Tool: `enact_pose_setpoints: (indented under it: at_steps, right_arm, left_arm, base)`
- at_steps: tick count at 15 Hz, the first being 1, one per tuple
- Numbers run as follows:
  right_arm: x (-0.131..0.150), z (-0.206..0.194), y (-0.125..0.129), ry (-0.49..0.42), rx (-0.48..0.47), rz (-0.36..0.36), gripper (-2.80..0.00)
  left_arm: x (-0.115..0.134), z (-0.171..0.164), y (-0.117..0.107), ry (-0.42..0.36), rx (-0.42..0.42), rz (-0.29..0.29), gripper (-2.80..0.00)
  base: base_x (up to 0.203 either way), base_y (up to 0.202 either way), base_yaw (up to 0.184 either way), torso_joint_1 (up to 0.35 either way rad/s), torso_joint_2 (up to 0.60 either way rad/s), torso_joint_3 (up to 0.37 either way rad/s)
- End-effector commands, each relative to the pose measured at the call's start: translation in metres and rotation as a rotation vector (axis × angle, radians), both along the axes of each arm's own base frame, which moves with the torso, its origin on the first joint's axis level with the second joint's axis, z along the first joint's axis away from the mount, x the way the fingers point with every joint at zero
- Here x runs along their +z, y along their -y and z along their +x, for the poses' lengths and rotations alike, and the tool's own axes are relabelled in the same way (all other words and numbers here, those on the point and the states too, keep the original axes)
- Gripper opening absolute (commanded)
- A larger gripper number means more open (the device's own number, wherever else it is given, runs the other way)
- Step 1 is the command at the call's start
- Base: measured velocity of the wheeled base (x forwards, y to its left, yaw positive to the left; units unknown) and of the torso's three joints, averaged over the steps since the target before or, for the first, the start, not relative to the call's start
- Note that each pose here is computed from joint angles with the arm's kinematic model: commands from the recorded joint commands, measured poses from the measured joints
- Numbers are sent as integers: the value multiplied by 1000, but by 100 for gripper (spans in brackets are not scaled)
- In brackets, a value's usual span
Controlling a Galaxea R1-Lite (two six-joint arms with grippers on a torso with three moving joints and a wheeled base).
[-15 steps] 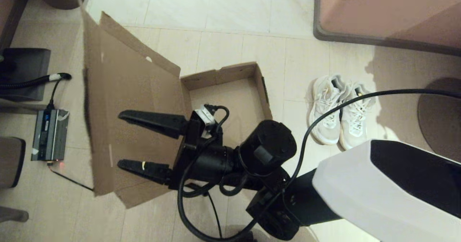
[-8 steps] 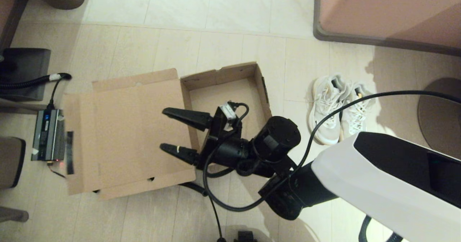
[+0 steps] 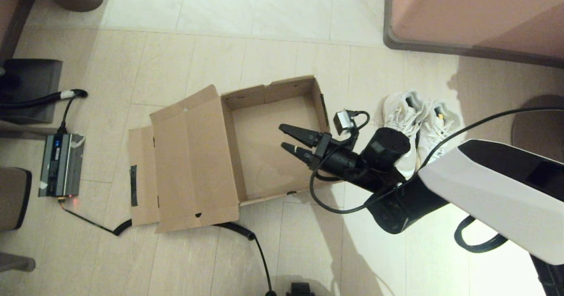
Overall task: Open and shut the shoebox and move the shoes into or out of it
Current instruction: Put the shoes into the shoe box
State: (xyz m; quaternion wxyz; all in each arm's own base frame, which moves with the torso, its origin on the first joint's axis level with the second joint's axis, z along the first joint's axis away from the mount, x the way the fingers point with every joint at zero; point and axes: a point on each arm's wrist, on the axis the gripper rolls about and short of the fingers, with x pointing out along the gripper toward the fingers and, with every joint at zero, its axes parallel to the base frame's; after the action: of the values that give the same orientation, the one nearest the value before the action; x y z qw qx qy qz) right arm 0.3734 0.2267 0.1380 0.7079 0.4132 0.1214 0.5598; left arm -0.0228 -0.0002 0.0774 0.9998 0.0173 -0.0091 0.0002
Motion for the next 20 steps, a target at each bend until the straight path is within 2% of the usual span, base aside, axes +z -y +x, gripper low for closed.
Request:
enact_pose_setpoints:
  at_steps: [1, 3, 4, 6, 7, 8, 11, 15, 18, 20]
  right_arm:
    - [9, 3, 19, 182, -111, -92, 0]
    - [4, 10, 31, 338, -285, -247, 0]
    - [0, 14, 35, 376, -411, -339, 0]
    - [-6, 19, 36, 421, -510, -467, 0]
    - [-3, 21, 34, 433, -517, -464, -280]
    - [2, 23, 33, 442, -524, -458, -280]
    - [16, 44, 27, 441, -565, -505, -280]
    - [7, 82, 18, 427, -767, -676, -280]
    - [1, 87, 15, 404, -797, -803, -280]
    - [5, 94, 8, 413, -827, -825, -280]
  left_arm:
    - [-2, 1, 0, -9, 0, 1, 0]
    - [-2, 1, 0, -8, 0, 1, 0]
    - [-2, 1, 0, -9, 0, 1, 0]
    - [-2, 1, 0, -9, 0, 1, 0]
    - [-2, 1, 0, -9, 1, 1, 0]
    - [-2, 1, 0, -9, 0, 1, 0]
    - [-2, 1, 0, -8, 0, 1, 0]
    - [-2, 1, 0, -9, 0, 0, 0]
    - [-2, 1, 0, -8, 0, 1, 0]
    - [-2, 1, 0, -8, 1, 1, 0]
  base:
    - [0, 0, 0, 0, 0, 0]
    - [0, 0, 0, 0, 0, 0]
    - [0, 0, 0, 0, 0, 0]
    - [0, 0, 0, 0, 0, 0]
    - [0, 0, 0, 0, 0, 0]
    - [0, 0, 0, 0, 0, 0]
    - [0, 0, 0, 0, 0, 0]
    - [0, 0, 0, 0, 0, 0]
    - [0, 0, 0, 0, 0, 0]
    - [0, 0, 0, 0, 0, 0]
